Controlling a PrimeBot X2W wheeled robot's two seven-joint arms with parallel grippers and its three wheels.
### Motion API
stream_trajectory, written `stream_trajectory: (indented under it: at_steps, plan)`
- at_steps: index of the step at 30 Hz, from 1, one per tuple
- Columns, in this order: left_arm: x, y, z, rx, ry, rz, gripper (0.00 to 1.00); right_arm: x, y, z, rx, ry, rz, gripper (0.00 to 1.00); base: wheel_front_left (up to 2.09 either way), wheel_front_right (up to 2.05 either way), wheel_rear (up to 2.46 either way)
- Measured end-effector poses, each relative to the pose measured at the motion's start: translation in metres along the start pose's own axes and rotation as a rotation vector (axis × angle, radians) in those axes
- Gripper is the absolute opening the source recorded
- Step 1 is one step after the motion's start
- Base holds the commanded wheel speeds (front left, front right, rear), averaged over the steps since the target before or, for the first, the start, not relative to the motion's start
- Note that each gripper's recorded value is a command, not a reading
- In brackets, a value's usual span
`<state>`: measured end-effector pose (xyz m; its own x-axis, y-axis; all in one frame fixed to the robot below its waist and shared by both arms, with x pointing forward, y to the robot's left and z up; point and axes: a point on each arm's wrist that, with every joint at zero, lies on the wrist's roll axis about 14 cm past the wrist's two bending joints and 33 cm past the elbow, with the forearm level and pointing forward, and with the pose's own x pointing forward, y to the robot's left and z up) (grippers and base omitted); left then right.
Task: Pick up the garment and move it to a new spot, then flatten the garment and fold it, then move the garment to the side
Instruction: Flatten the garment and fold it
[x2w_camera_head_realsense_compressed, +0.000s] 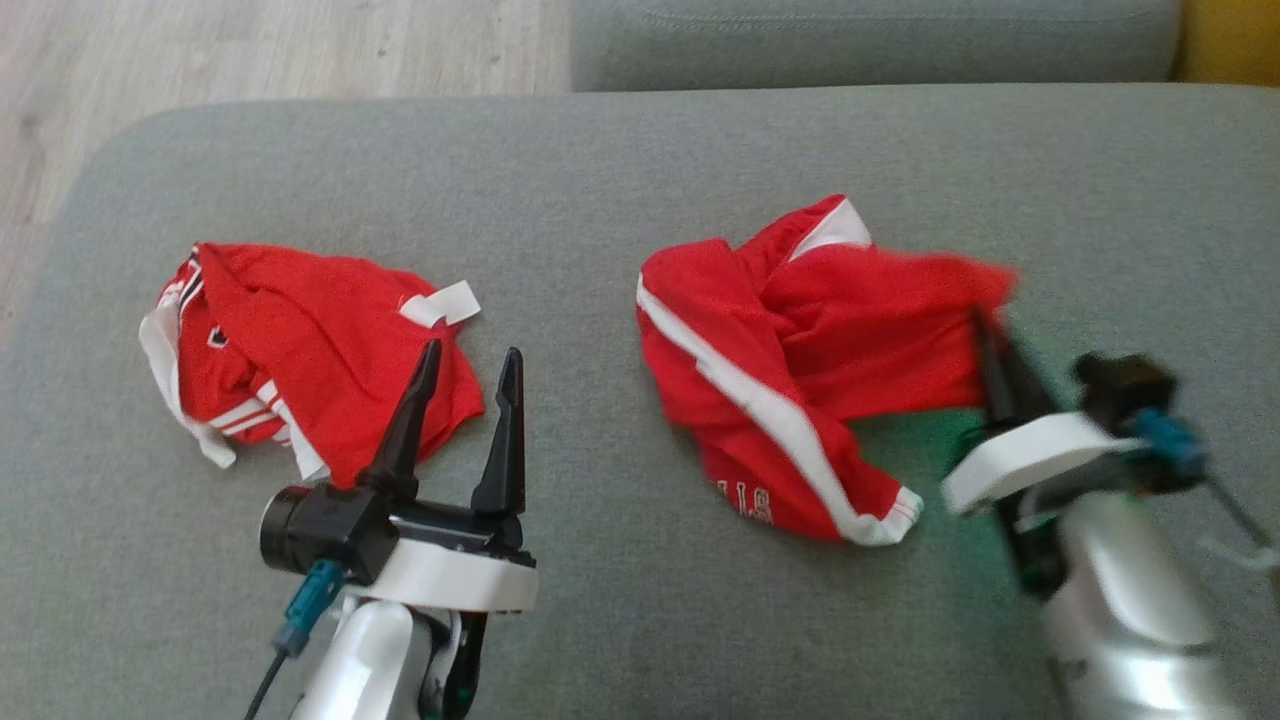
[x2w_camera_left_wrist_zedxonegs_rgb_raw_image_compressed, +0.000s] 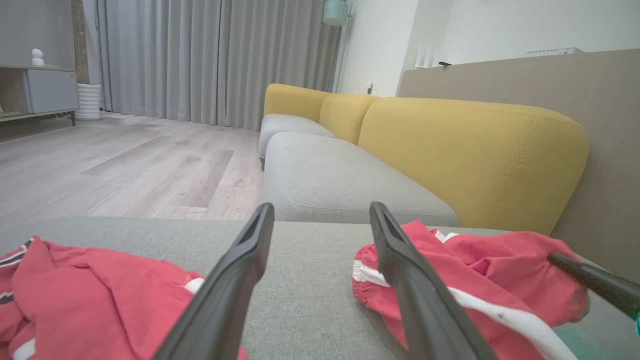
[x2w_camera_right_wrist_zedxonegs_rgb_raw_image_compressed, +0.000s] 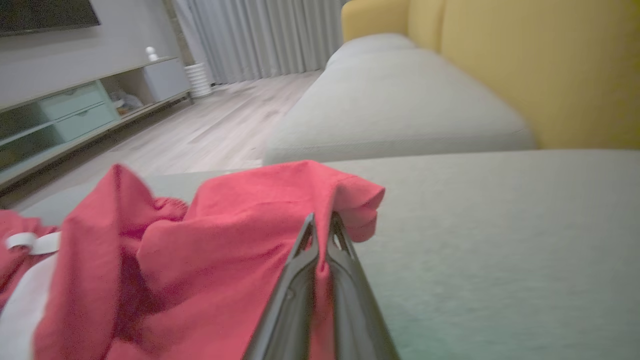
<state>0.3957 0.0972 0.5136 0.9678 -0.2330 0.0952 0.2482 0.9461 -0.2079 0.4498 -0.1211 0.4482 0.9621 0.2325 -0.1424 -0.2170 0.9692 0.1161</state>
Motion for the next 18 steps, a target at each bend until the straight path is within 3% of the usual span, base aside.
stream_trajectory:
  at_steps: [8,13,14,15,18]
  plan:
    - [0.002,-0.008,0.006,-0.008,-0.018,-0.019,1.00,-0.011,-0.070,0.055,-0.186,-0.129,-0.171,0.00,0.00,0.00,0.00]
    - [0.002,-0.008,0.005,-0.014,-0.015,-0.018,1.00,-0.021,-0.112,0.062,-0.214,-0.121,-0.306,0.00,0.00,0.00,0.00]
    - [0.002,-0.008,0.005,-0.015,-0.015,-0.017,1.00,-0.023,-0.119,0.061,-0.226,-0.107,-0.327,0.68,0.00,0.00,0.00]
    - [0.002,-0.007,0.004,-0.015,-0.014,-0.015,1.00,-0.023,-0.124,0.061,-0.233,-0.098,-0.346,1.00,0.00,0.00,0.00]
    - [0.001,-0.006,0.005,-0.014,-0.014,-0.010,1.00,-0.021,-0.120,0.056,-0.217,-0.081,-0.353,1.00,0.00,0.00,0.00]
